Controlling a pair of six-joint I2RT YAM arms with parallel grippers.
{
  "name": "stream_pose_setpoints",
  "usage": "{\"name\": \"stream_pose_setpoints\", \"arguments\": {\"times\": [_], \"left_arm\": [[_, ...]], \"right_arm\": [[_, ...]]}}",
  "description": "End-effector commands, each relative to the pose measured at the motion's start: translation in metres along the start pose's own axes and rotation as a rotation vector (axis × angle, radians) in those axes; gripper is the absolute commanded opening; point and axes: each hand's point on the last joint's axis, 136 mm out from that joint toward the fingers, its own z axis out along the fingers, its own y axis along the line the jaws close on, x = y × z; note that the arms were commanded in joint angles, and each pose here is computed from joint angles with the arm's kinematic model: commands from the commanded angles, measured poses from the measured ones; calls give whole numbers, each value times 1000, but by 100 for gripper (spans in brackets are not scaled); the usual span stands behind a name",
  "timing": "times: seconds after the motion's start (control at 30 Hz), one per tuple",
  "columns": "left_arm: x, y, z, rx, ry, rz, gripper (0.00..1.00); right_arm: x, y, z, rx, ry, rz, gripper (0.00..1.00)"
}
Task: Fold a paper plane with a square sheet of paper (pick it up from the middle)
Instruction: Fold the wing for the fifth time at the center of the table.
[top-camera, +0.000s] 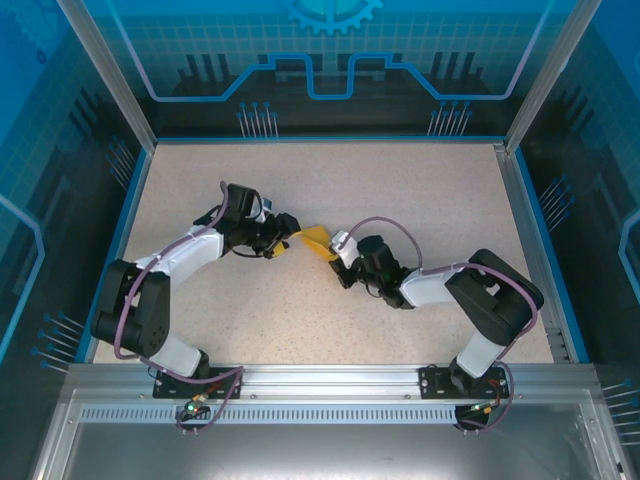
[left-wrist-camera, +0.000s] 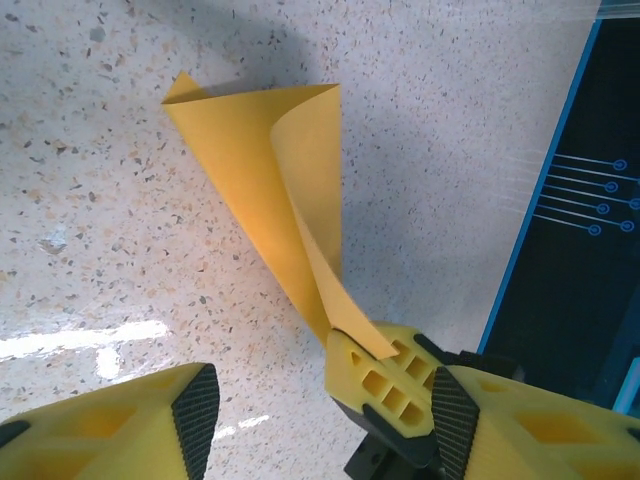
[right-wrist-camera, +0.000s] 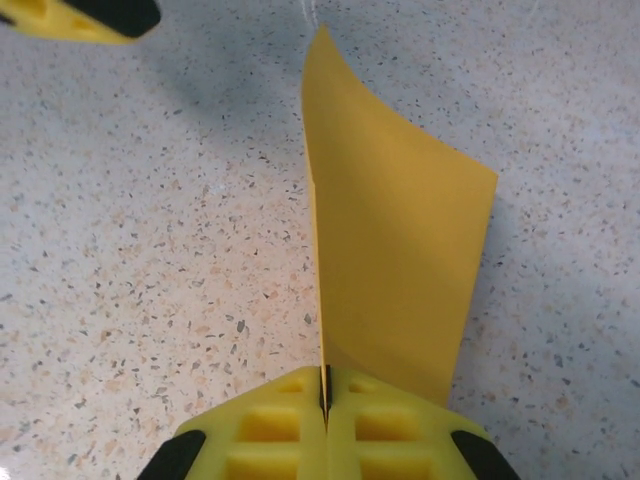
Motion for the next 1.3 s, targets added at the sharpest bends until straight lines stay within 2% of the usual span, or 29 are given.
{"name": "stream_pose_setpoints", "arguments": {"times": [0.0, 0.2, 0.6, 0.97, 1.27], "left_arm": [[5, 7, 0, 9, -3, 12, 62], [10, 10, 1, 30, -2, 30, 64], [24, 9, 15, 60, 39, 67, 64], [33, -3, 30, 95, 78, 126, 63], [38, -8, 45, 117, 104, 159, 60]], "right_arm": [[-2, 9, -5, -103, -1, 182, 3], [-5, 7, -4, -173, 21, 368, 3], [0, 16, 9, -243, 91, 563, 2], [8, 8, 15, -330, 133, 798, 1], [12, 4, 19, -382, 164, 913, 1]]}}
